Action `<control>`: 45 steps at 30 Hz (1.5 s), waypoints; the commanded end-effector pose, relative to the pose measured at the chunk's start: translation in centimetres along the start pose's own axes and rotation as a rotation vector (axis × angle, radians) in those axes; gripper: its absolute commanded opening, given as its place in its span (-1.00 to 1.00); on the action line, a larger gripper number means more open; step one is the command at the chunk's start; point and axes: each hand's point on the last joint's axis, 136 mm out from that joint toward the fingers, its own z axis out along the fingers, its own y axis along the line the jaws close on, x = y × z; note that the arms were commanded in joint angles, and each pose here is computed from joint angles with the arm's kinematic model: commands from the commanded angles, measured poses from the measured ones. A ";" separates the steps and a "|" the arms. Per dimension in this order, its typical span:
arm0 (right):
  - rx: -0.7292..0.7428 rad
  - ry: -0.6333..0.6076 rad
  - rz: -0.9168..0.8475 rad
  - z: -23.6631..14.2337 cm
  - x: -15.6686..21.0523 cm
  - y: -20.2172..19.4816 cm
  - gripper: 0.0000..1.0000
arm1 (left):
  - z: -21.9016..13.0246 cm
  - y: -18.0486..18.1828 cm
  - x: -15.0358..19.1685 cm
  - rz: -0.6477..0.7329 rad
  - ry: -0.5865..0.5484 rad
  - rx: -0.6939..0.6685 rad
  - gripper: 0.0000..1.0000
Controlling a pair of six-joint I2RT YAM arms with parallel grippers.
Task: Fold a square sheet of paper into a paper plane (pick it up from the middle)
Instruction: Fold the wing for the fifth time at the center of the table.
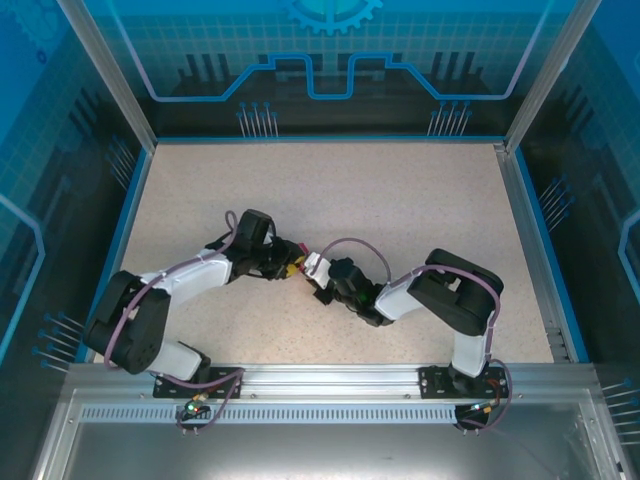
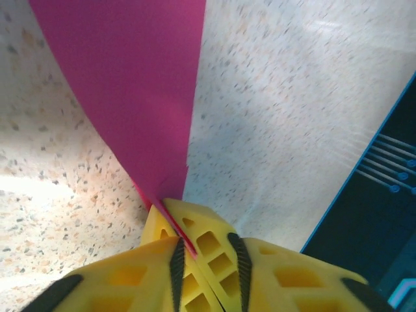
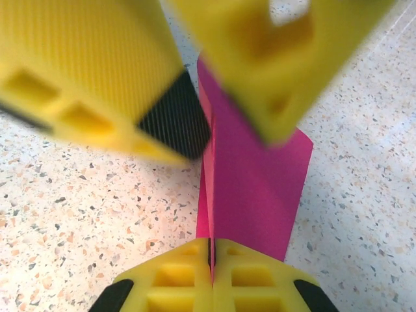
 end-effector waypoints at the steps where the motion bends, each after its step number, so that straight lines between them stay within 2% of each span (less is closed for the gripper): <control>1: -0.049 -0.025 0.083 -0.6 -0.7 -0.2 -0.98 | -1.6 1.3 -1.4 -0.021 -0.055 -0.029 -0.23; 9: -0.179 0.000 0.239 -0.6 -0.1 0.6 -0.93 | -3.7 2.3 -3.0 0.012 -0.153 0.002 -0.11; 18: -0.276 0.027 0.403 -0.2 0.2 0.9 -0.75 | -3.0 2.0 -2.2 0.082 -0.115 0.090 -0.12; 24: -0.294 0.039 0.433 0.1 0.2 0.8 -0.71 | -2.1 0.9 -1.3 0.137 -0.073 0.130 -0.23; 28: -0.299 0.049 0.464 0.3 0.5 0.7 -0.70 | -1.1 0.9 -0.9 0.150 -0.053 0.120 -0.30; 36: -0.337 0.084 0.558 0.4 0.9 0.5 -0.74 | -0.3 0.8 -0.8 0.165 -0.041 0.113 -0.31; 45: -0.359 0.085 0.602 0.1 0.6 0.1 -0.56 | 0.6 1.0 -0.6 0.178 -0.025 0.100 -0.31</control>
